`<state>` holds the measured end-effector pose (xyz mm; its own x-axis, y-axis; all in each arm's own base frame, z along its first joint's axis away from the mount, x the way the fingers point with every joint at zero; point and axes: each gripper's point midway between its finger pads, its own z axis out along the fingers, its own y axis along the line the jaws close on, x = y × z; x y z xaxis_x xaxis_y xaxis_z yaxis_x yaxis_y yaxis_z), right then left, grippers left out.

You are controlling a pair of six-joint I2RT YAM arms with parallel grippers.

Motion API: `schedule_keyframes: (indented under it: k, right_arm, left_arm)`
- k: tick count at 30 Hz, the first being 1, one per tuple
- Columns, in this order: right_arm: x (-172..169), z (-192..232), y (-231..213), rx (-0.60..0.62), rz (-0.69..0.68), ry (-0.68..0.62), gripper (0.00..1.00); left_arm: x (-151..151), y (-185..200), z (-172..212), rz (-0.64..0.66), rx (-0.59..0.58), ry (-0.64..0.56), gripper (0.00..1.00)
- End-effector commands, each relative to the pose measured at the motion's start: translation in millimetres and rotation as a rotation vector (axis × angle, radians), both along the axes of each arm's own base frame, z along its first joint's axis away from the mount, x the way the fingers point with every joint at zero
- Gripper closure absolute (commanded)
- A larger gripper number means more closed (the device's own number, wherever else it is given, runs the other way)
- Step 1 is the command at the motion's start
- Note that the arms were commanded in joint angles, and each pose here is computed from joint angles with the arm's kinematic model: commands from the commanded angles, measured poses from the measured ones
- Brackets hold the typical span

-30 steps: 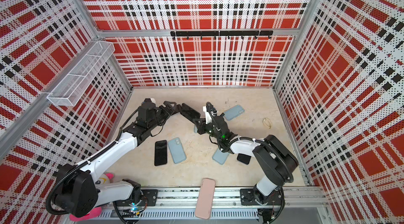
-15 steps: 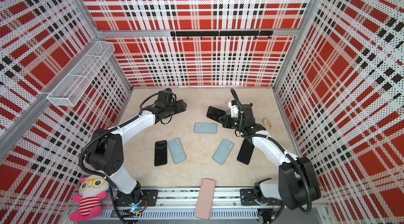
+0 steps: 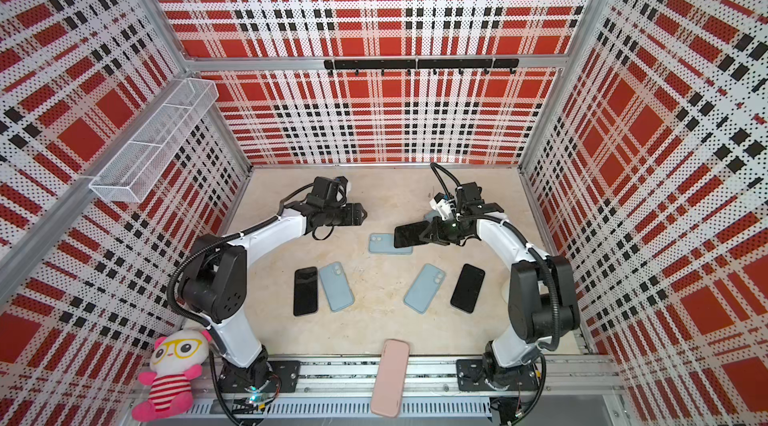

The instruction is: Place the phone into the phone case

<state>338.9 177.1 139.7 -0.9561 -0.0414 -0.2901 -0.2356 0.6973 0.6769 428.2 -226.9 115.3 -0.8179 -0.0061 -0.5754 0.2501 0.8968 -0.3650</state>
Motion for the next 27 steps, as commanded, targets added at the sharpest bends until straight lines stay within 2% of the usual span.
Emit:
schedule_keyframes:
  k: [1,15,20,27]
  right_arm:
    - [2,4,6,0.035,0.072,0.006,1.00]
    - [28,-25,11,0.072,0.086,0.126,1.00]
    - [29,-35,10,0.084,0.086,0.162,1.00]
    - [27,-52,11,0.093,0.083,0.213,1.00]
  left_arm:
    - [-16,-6,-20,-0.080,0.009,0.050,0.28]
    - [-31,-19,-60,-0.137,-0.017,0.165,0.37]
    - [-36,-23,-69,-0.145,-0.033,0.197,0.43]
    - [-44,-35,-78,-0.169,-0.067,0.233,0.43]
